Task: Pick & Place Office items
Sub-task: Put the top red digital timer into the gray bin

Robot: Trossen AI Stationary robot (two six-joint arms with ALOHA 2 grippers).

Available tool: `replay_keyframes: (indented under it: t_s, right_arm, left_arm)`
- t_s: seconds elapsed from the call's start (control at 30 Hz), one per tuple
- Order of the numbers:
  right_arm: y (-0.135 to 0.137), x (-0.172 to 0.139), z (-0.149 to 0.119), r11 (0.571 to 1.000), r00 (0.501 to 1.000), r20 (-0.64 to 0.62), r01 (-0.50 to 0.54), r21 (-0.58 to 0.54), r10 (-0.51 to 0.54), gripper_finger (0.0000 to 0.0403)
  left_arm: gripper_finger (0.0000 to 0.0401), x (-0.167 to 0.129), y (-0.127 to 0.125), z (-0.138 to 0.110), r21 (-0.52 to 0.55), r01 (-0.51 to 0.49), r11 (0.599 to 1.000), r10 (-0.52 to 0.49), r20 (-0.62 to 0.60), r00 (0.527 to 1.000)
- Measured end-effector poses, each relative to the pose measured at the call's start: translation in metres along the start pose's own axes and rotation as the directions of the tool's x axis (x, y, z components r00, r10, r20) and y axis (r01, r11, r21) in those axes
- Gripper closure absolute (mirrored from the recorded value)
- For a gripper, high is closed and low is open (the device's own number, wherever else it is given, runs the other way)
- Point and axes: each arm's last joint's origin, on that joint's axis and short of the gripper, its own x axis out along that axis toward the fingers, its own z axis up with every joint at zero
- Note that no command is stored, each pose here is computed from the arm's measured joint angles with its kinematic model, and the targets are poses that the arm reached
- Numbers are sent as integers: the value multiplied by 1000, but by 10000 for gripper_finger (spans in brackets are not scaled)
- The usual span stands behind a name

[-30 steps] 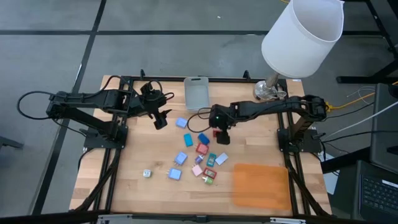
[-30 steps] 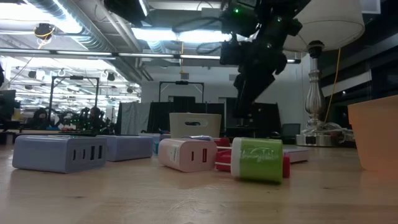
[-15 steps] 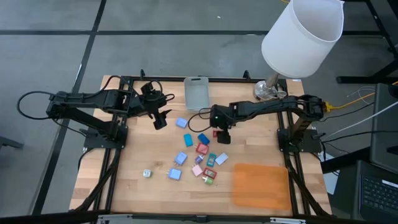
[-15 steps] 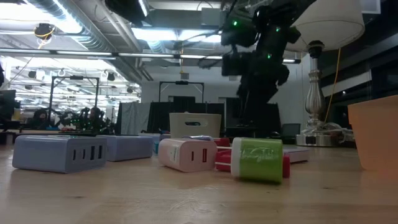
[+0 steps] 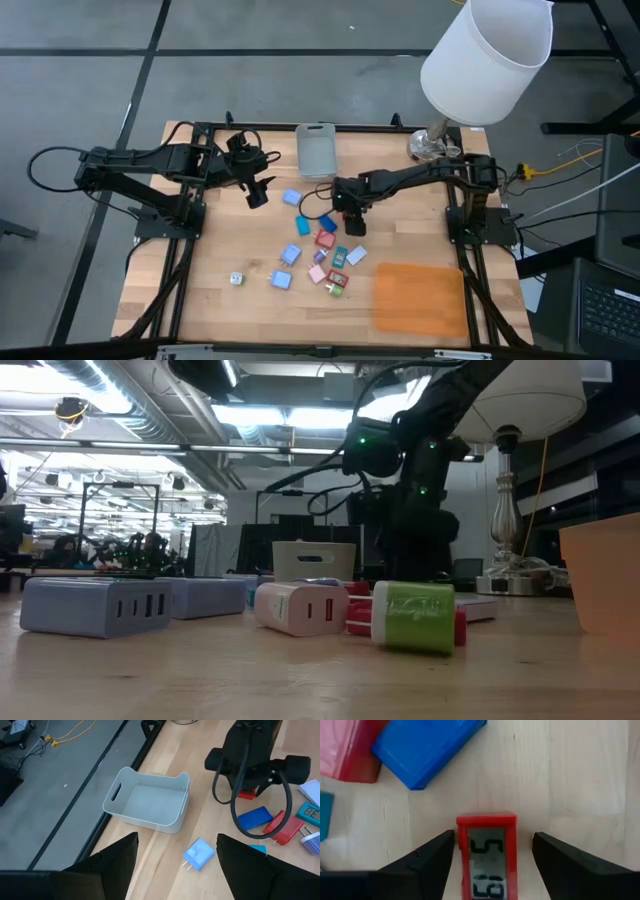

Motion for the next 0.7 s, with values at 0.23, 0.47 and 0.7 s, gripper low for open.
replay_keyframes:
  t_s: [0.23, 0.47, 0.7]
  right_arm:
    - [-8, 5, -1, 999, 1000, -11, 8, 53, -7, 225]
    - [-15, 3, 1, 990, 999, 1, -42, 137, 42, 254]
    - [-12, -38, 27, 964, 980, 146, -168, 209, 139, 254]
  left_arm:
    - [137, 0, 0, 0, 0, -4, 1000, 4, 0, 1000]
    - [137, 0, 1, 0, -12, -25, 1000, 25, 4, 1000]
    - [137, 0, 2, 0, -20, -65, 998, 65, 12, 998]
